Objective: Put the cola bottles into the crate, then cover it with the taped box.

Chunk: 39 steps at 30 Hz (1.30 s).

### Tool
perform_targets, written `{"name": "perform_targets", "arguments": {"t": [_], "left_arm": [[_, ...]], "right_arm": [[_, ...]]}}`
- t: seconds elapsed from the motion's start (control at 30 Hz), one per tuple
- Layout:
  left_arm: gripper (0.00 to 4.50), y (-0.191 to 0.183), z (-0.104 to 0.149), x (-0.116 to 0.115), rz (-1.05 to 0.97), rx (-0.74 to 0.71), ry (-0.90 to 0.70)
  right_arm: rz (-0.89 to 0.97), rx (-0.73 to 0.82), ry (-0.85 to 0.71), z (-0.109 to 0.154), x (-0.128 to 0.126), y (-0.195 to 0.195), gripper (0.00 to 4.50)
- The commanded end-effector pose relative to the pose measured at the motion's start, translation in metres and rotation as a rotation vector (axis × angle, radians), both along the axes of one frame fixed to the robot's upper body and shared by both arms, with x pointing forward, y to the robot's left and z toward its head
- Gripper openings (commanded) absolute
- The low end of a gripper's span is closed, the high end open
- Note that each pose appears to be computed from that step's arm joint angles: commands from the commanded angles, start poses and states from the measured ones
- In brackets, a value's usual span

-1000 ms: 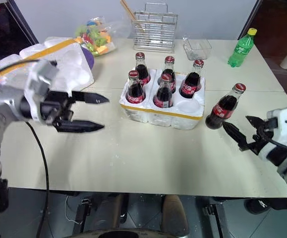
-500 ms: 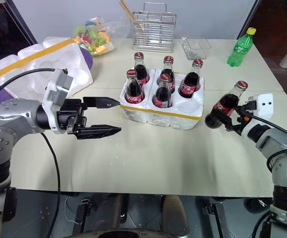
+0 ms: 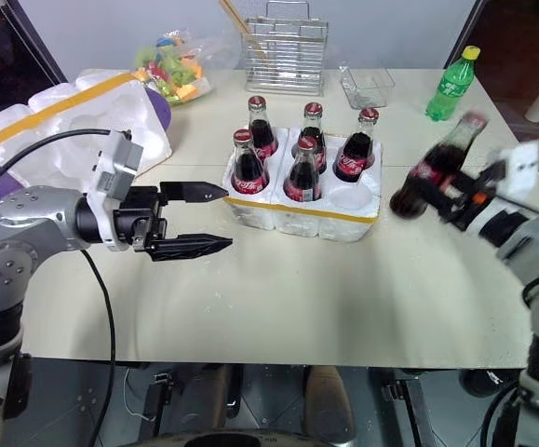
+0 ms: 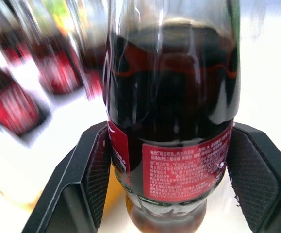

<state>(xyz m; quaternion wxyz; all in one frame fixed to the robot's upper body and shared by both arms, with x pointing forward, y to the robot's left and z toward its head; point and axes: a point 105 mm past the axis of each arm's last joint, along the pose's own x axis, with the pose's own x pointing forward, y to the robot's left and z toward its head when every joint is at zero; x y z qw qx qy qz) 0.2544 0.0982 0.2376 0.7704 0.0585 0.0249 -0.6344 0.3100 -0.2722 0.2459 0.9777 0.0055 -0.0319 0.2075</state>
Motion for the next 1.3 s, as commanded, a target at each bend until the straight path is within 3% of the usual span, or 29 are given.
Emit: {"name": "perform_targets", "arguments": {"t": [0.03, 0.13, 0.27, 0.57, 0.73, 0.77, 0.83, 1.1, 1.3], "left_arm": [[4.50, 0.003, 0.004, 0.002, 0.018, -0.001, -0.038], [4.50, 0.004, 0.004, 0.003, 0.025, -0.003, -0.043], [4.50, 0.004, 0.004, 0.004, 0.036, -0.003, -0.057], [4.50, 0.008, 0.005, 0.007, 0.059, 0.005, -0.077], [4.50, 0.011, 0.004, 0.009, 0.074, 0.019, -0.085], [4.50, 0.012, 0.004, 0.009, 0.081, 0.022, -0.086], [4.50, 0.014, 0.004, 0.010, 0.091, 0.025, -0.086], [4.50, 0.055, -0.001, 0.019, 0.182, 0.142, -0.074], [4.50, 0.160, 0.012, 0.036, 0.363, 0.398, -0.037]], "right_arm": [[0.127, -0.020, -0.169, 0.053, -0.018, 0.029, 2.76], [0.179, -0.028, -0.170, 0.056, -0.019, 0.044, 2.76], [0.241, -0.059, -0.117, 0.038, -0.012, 0.067, 2.76], [0.238, -0.118, -0.029, 0.002, 0.011, 0.080, 2.76], [0.244, -0.163, 0.066, -0.030, 0.023, 0.086, 2.76], [0.244, -0.167, 0.074, -0.034, 0.024, 0.086, 3.81], [0.251, -0.165, 0.089, -0.039, 0.025, 0.088, 4.47], [0.295, -0.183, 0.030, -0.017, 0.017, 0.088, 4.47], [0.406, -0.211, -0.025, 0.025, -0.008, 0.077, 4.47]]}}
